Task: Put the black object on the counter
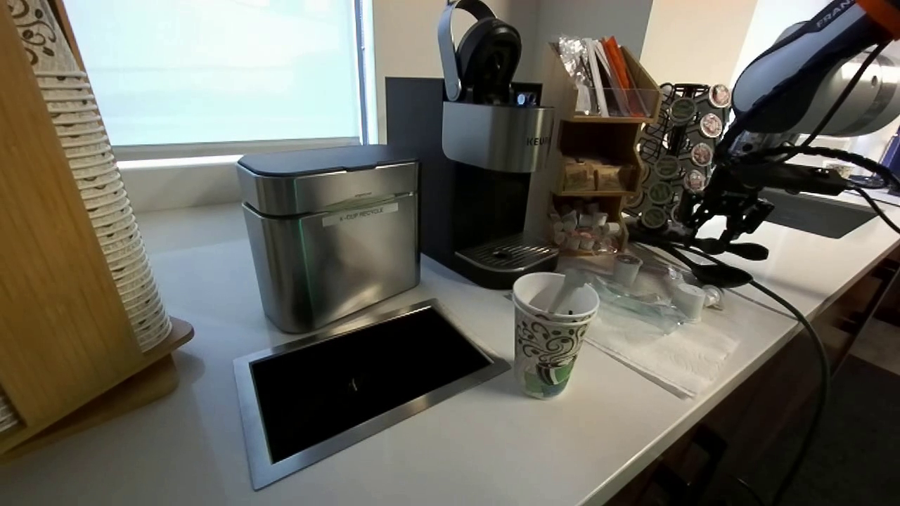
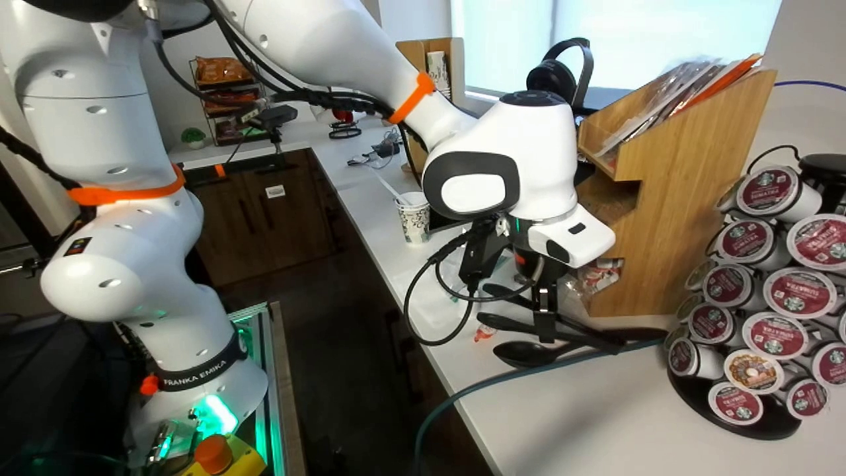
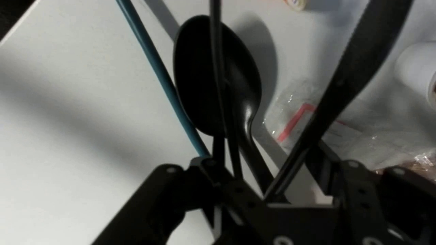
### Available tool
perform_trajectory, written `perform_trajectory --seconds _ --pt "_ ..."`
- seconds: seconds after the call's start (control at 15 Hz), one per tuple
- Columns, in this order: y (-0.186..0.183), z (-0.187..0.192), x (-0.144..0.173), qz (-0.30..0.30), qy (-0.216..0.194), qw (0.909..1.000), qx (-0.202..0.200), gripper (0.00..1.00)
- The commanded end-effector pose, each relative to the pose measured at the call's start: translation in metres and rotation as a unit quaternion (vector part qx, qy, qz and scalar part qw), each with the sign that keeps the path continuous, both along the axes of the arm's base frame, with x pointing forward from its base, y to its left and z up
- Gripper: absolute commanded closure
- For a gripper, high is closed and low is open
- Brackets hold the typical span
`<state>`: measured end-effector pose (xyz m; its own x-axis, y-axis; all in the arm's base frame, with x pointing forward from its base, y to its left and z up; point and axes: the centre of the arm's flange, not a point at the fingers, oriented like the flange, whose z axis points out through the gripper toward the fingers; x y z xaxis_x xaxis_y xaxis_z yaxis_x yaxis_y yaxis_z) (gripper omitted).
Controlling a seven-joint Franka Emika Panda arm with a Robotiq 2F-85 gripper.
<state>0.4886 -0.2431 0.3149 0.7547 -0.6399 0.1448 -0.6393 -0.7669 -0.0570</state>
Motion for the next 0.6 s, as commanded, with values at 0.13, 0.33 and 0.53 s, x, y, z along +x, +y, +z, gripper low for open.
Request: perform_trajectory --seconds 0.13,0.33,0.53 --pt "0.013 0.027 -0.009 -0.012 0.064 0.9967 -0.048 0.0" --pt "0.031 0.049 -0.023 0.006 0.073 0.9961 -0.049 0.0" --pt "0.061 0.084 -0.041 0.046 0.043 0.9974 -0.036 0.0"
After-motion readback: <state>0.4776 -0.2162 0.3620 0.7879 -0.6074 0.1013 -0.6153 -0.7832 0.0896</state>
